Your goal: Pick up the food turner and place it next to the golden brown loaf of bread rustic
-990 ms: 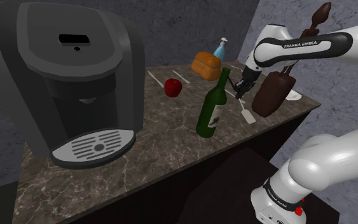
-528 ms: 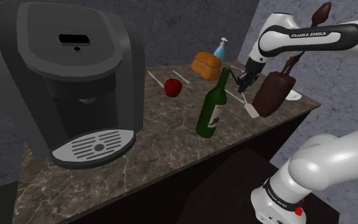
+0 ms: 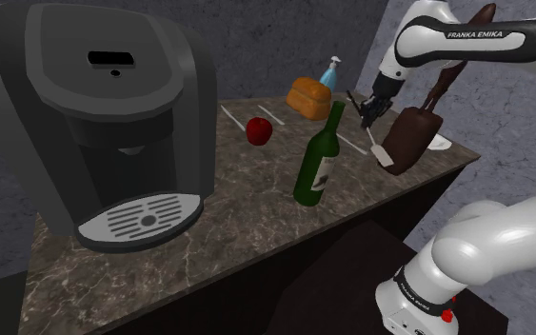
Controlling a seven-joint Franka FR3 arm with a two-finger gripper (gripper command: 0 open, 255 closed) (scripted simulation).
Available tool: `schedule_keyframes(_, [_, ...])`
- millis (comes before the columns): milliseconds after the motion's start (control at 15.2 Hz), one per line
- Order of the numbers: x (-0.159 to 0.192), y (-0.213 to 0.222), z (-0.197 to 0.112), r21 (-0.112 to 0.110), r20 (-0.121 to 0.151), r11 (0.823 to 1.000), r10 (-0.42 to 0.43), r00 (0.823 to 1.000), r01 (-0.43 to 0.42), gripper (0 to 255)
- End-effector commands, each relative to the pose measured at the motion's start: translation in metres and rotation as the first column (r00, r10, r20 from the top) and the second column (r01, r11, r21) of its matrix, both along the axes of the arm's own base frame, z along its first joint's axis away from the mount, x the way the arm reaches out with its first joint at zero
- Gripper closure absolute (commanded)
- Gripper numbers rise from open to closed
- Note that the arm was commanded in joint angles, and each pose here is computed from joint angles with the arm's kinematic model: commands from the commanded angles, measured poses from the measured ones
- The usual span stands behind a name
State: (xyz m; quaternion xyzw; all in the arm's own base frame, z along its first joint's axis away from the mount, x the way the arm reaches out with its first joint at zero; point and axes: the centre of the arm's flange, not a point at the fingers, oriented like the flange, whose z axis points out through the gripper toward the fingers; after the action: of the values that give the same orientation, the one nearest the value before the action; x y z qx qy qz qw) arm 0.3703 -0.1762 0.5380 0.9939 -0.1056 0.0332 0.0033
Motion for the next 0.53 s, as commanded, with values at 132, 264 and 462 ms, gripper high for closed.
schedule_keyframes(132, [0.000,0.000,0.022,0.000,0.000,1.000,0.000,1.000,0.000,255])
schedule_keyframes(264, [0.000,0.000,0.033,0.000,0.000,1.000,0.000,1.000,0.000,255])
schedule_keyframes(462, [0.008,-0.011,0.041,0.000,0.000,1.000,0.000,1.000,0.000,255])
